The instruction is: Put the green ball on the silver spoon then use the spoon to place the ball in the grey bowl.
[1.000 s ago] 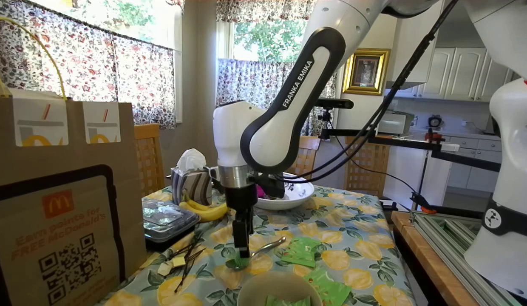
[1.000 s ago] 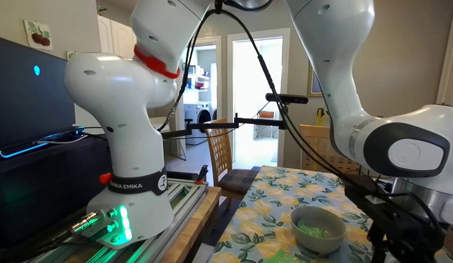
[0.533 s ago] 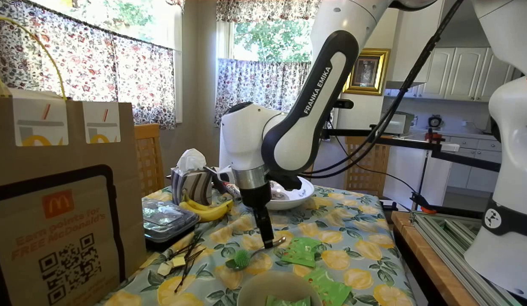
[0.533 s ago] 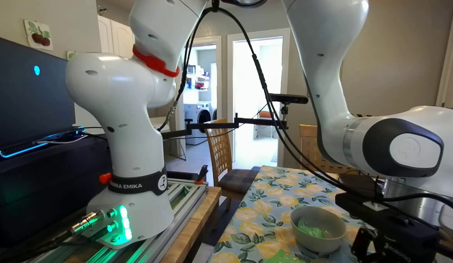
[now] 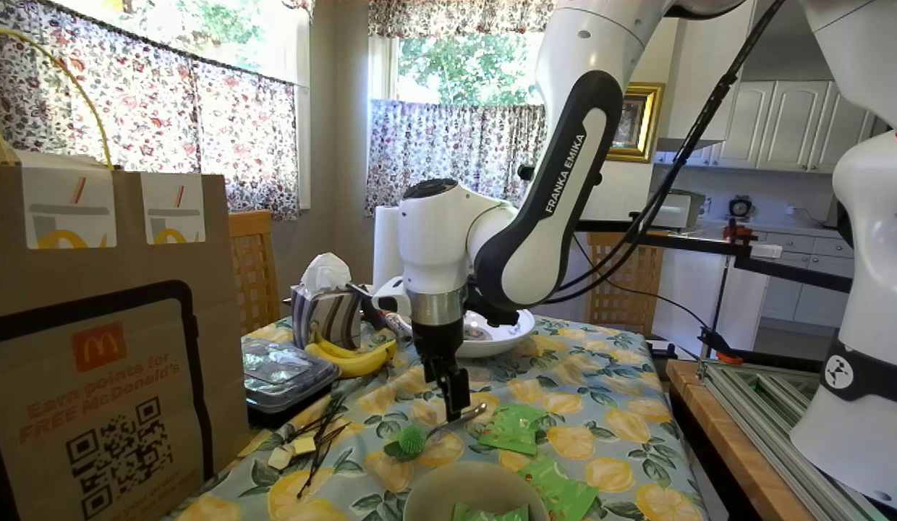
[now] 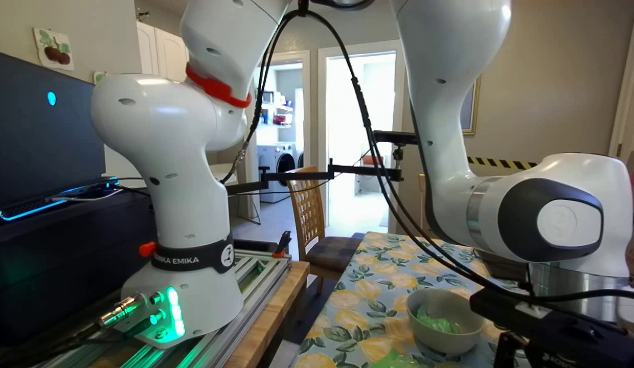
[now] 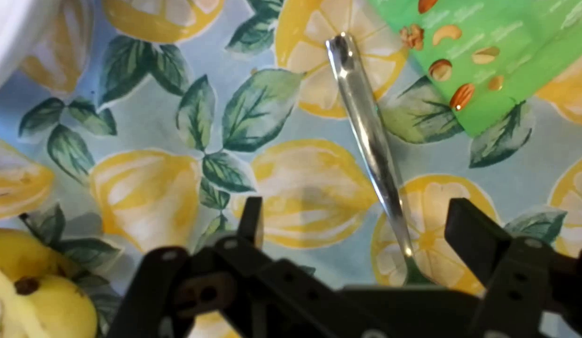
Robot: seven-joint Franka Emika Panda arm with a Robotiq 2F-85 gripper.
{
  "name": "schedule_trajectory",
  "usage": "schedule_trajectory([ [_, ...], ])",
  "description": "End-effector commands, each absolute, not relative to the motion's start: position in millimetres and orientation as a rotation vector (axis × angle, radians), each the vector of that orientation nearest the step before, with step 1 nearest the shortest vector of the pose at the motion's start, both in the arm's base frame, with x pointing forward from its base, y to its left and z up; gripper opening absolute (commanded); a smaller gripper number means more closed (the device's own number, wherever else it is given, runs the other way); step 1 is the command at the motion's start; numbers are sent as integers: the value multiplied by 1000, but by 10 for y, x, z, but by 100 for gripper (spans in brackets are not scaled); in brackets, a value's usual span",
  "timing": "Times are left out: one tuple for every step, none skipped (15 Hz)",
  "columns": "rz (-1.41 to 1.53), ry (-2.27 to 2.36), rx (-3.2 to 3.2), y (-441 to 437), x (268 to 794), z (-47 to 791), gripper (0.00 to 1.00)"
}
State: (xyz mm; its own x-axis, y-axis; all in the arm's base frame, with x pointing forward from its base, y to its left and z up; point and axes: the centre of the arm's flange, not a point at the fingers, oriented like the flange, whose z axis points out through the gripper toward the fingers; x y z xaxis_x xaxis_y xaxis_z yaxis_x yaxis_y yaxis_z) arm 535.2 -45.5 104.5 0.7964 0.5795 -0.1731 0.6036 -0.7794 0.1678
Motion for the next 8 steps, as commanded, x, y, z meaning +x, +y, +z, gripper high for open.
schedule_trajectory([
  [-136, 997, 2814, -500, 5291, 1034, 100],
  [-148, 1017, 2825, -509, 5284, 1021, 100],
  [-154, 1036, 2834, -507, 5280, 1010, 100],
  [-148, 1060, 2835, -503, 5273, 995, 100],
  [-151, 1087, 2837, -495, 5265, 984, 100],
  [-152, 1111, 2834, -494, 5267, 971, 100],
  [-149, 1133, 2831, -489, 5265, 959, 100],
  [-147, 1154, 2829, -491, 5266, 945, 100],
])
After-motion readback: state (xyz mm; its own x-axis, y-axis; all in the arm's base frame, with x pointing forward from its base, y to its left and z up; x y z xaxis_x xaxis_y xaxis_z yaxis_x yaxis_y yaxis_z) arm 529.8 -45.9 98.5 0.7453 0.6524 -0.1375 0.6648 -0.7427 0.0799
